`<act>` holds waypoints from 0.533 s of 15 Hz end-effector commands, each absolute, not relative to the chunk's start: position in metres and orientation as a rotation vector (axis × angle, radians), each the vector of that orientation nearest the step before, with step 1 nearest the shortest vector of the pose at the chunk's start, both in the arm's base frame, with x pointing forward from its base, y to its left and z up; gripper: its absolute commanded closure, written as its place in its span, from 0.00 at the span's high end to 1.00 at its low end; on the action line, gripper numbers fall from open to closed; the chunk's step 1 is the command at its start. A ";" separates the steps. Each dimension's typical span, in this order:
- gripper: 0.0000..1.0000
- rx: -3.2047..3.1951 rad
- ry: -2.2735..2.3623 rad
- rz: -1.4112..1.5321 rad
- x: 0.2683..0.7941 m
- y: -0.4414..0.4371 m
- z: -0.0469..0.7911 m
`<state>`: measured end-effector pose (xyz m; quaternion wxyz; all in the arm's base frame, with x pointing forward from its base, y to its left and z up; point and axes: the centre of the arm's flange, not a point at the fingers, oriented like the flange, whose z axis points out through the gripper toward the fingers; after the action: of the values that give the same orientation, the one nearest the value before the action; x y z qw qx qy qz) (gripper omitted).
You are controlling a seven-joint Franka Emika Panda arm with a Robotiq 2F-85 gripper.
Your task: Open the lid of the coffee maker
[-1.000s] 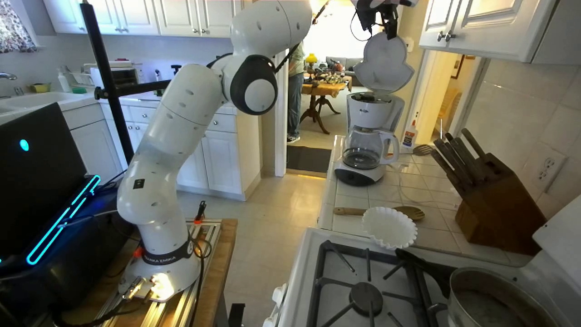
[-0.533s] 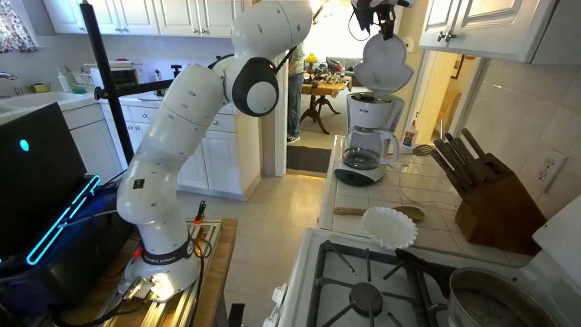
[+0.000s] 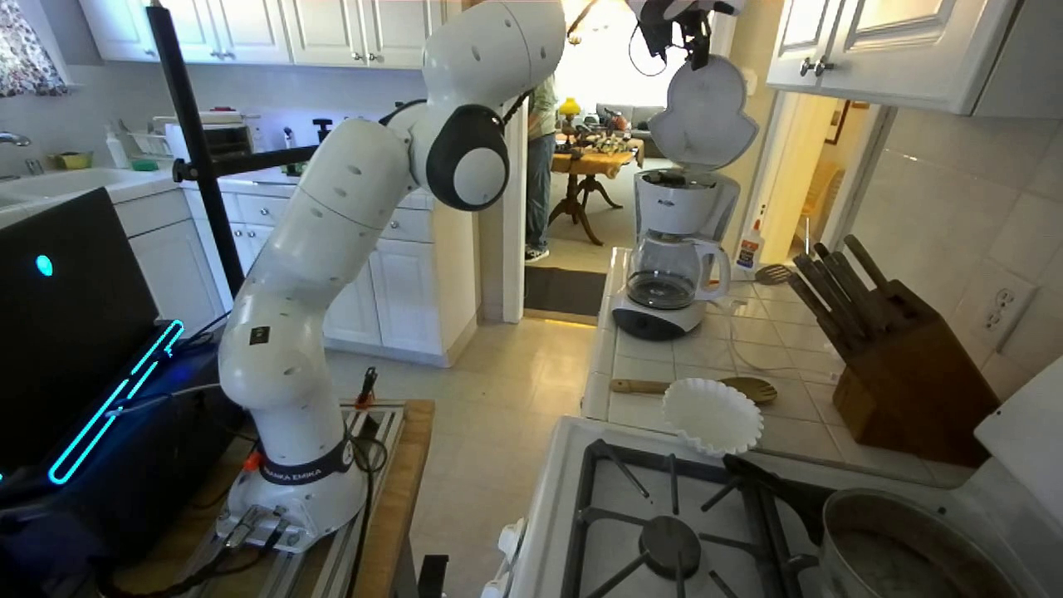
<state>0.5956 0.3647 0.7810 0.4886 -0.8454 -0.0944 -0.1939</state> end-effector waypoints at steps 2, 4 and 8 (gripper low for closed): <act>1.00 -2.053 -0.264 -0.517 0.596 0.416 0.782; 1.00 -2.005 -0.252 -0.587 0.582 0.415 0.785; 1.00 -1.861 -0.217 -0.810 0.544 0.402 0.808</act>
<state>0.5754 0.4112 0.7948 0.5194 -0.8048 -0.0949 -0.2711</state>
